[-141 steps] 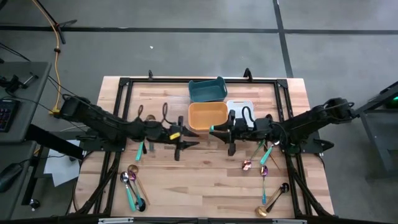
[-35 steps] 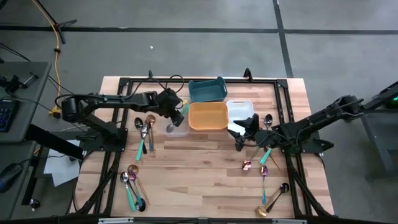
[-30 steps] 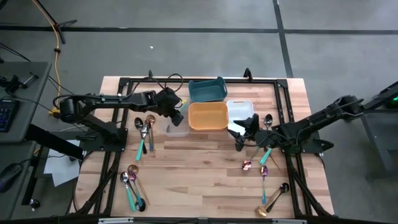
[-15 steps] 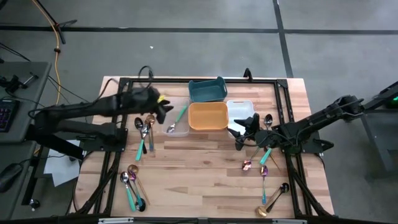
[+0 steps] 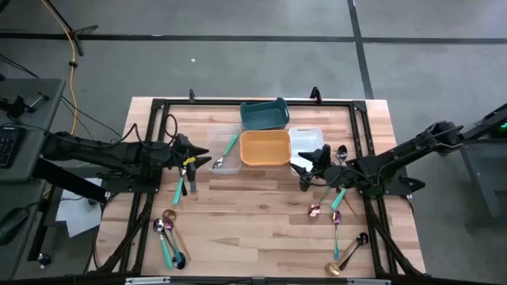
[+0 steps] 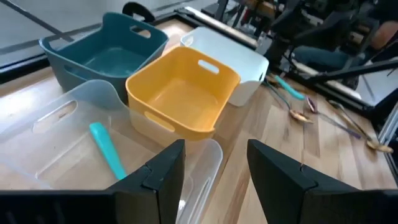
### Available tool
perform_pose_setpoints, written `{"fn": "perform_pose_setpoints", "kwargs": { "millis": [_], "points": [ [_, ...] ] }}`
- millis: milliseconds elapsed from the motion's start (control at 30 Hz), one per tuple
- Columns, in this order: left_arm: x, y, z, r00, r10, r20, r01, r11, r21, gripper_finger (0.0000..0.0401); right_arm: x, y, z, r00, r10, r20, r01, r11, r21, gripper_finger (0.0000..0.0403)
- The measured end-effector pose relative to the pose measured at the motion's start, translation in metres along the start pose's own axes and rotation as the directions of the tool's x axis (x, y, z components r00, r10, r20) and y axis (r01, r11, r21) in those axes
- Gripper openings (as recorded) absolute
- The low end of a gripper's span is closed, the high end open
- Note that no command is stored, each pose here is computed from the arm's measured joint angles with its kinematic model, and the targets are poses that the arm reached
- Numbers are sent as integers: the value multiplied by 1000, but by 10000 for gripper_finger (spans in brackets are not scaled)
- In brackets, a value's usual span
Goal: Sort silverware by color (type)
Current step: Put the turquoise blue spoon into the transparent bin
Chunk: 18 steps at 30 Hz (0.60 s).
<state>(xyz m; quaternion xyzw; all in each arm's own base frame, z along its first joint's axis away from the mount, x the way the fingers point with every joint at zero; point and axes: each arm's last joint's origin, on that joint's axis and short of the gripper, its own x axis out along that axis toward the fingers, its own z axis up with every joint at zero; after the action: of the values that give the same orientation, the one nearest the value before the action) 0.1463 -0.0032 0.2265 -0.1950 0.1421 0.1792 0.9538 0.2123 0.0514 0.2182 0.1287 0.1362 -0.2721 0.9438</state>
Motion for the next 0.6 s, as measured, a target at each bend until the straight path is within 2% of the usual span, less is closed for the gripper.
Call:
{"fn": "perform_pose_setpoints", "kwargs": {
  "millis": [133, 233, 333, 433, 500, 600],
  "points": [
    [0, 1, -2, 1000, 2, -26, -2, 1000, 25, 165, 0, 0, 0, 1000, 0, -2, 0, 1000, 5, 248],
    [-3, 5, -13, 980, 0, -197, 11, 999, 52, 165, 0, -1, -2, 1000, -6, -13, 6, 1000, 17, 248],
    [-9, 11, -23, 913, 58, -404, -69, 998, -12, 165, 0, -1, -3, 1000, -11, -22, 12, 1000, 17, 248],
    [-16, 18, -38, 817, 118, -565, -198, 977, -82, 165, 0, -2, -3, 1000, -12, -23, 13, 1000, 22, 248],
    [-16, 20, -47, 760, 137, -635, -274, 954, -122, 165, 0, -2, -3, 1000, -12, -23, 13, 1000, 22, 248],
    [-15, 20, -59, 689, 158, -708, -340, 932, -123, 165, 0, -2, -3, 1000, -12, -23, 13, 1000, 22, 248]
  ]
}}
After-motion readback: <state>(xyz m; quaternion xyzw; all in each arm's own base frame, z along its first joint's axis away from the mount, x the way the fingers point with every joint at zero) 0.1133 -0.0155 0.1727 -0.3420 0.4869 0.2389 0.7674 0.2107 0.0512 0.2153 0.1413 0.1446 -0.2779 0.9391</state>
